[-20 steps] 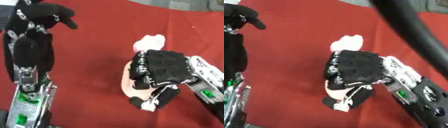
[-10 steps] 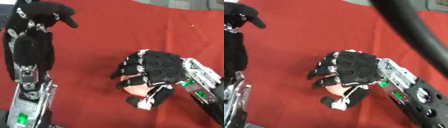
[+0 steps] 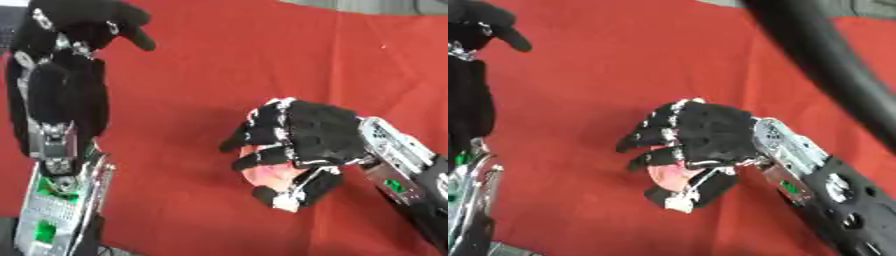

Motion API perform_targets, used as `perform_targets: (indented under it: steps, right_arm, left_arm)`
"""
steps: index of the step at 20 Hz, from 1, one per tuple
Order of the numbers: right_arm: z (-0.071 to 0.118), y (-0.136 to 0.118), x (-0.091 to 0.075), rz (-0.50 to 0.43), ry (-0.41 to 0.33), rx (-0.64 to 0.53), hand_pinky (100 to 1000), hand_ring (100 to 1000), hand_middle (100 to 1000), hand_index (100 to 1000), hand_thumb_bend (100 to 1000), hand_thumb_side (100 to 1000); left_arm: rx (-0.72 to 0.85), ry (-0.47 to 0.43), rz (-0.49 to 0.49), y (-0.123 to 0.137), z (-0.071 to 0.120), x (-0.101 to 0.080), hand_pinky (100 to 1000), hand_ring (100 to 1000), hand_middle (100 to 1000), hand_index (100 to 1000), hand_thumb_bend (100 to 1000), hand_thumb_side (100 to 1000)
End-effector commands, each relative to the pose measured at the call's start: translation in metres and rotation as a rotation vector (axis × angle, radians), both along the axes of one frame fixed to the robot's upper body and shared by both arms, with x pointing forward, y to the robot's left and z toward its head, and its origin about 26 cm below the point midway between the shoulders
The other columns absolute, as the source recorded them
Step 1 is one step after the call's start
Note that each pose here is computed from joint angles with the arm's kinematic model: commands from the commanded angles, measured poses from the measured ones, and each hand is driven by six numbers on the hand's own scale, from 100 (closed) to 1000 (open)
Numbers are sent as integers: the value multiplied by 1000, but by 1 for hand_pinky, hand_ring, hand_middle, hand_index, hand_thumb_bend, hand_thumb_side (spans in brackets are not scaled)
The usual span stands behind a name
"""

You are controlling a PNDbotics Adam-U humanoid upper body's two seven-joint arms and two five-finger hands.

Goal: Pick up objects on the table and place them in the box.

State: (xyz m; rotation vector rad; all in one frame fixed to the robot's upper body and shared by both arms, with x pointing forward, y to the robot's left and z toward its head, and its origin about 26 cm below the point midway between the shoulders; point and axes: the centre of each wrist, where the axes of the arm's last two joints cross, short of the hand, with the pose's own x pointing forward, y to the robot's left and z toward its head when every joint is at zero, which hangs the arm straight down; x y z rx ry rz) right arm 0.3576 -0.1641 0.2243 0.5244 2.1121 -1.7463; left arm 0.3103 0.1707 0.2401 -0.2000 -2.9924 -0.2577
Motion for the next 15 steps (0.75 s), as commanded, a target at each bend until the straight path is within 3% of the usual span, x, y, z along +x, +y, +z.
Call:
perform_targets:
  steps: [1, 5, 7, 10, 13, 15]
  right_arm:
    - [8, -15, -6, -2, 23, 87, 296, 582, 703, 747, 171, 741]
    - [6, -45, -26, -44, 305, 329, 171, 526, 647, 781, 233, 738]
    - [14, -56, -45, -51, 431, 390, 183, 537, 657, 798, 237, 760]
    - [7, -80, -57, -36, 583, 449, 193, 545, 662, 813, 240, 780]
    - [-11, -90, -63, 32, 752, 540, 170, 546, 651, 854, 259, 783]
    - [-21, -90, -65, 132, 892, 594, 192, 555, 660, 862, 226, 799]
  left_arm:
    - [-4, -29, 4, 1, 6, -3, 439, 621, 724, 701, 139, 770]
    - [-6, -10, 42, 10, 1, -3, 432, 621, 727, 701, 126, 782]
    - [-4, 8, 71, 16, -3, -3, 428, 622, 729, 701, 117, 791]
    - [-8, 38, 119, 26, -9, -3, 425, 622, 730, 701, 110, 798]
    - [-26, 71, 161, 33, -12, -3, 413, 624, 744, 702, 100, 822]
    - [-36, 92, 186, 36, -15, -3, 402, 627, 749, 705, 100, 827]
